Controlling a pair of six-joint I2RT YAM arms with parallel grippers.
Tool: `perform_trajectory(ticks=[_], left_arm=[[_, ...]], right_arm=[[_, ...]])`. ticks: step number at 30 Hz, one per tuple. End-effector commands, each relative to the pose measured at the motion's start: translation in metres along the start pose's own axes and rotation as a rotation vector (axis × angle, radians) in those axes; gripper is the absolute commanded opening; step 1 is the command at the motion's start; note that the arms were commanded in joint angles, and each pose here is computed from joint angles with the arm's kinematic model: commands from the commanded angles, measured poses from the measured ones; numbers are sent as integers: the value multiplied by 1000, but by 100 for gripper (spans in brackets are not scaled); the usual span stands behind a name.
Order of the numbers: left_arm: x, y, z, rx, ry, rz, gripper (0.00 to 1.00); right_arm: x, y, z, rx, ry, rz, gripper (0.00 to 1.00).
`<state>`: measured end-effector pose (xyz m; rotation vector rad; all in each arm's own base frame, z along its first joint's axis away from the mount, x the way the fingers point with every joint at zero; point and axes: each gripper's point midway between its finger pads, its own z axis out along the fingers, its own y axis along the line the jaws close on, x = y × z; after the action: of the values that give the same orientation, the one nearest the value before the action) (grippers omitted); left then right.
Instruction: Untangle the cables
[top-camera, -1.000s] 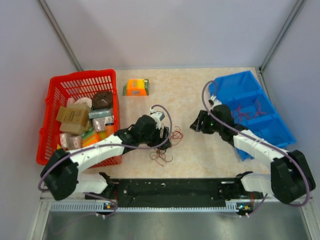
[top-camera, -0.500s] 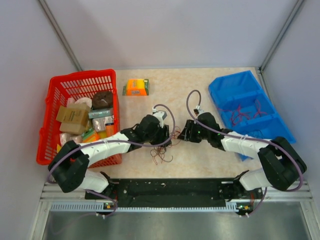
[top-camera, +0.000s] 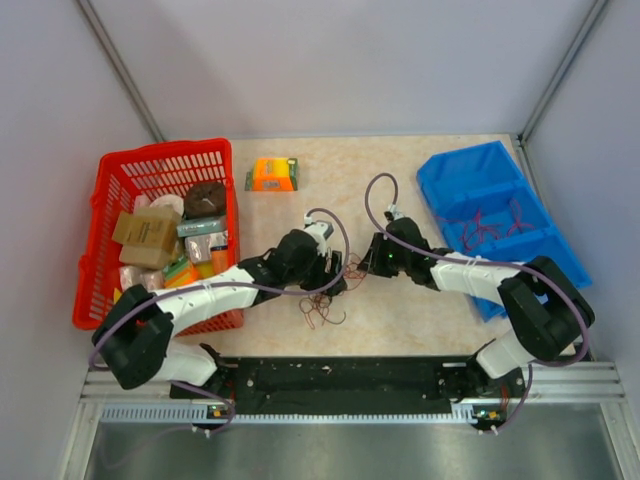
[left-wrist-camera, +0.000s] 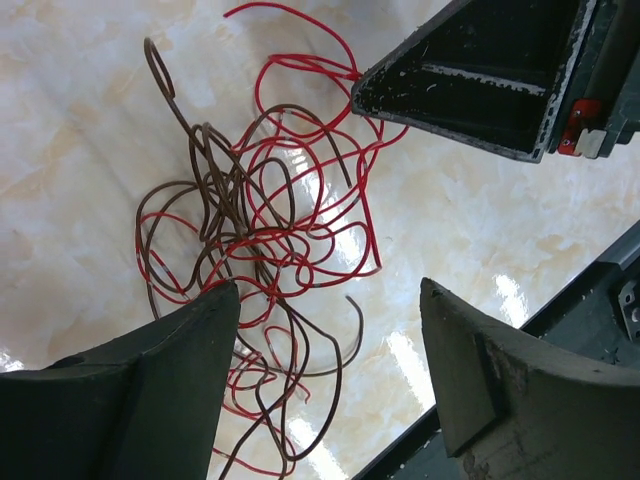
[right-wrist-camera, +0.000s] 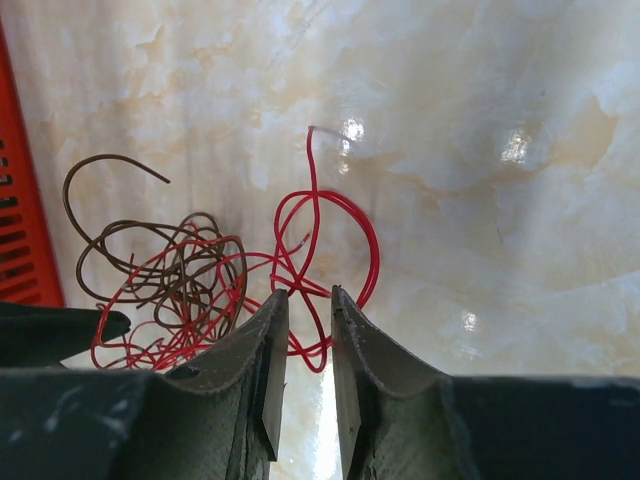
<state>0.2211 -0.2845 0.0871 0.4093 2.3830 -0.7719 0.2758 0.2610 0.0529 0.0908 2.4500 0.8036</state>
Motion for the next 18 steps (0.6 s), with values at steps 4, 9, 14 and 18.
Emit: perform_trajectory(ticks=[4, 9, 14, 18], left_arm=[[-22, -11, 11, 23, -32, 30, 72], [-23, 1, 15, -42, -48, 37, 75], [-14, 28, 28, -153, -22, 57, 51], [-4, 45, 31, -205, -30, 32, 29]], right_arm=[[1, 9, -3, -32, -15, -23, 16], [1, 15, -14, -37, -15, -26, 0], [-35, 42, -79, -46, -123, -88, 0], [-81, 72, -155, -71, -294, -126, 0]])
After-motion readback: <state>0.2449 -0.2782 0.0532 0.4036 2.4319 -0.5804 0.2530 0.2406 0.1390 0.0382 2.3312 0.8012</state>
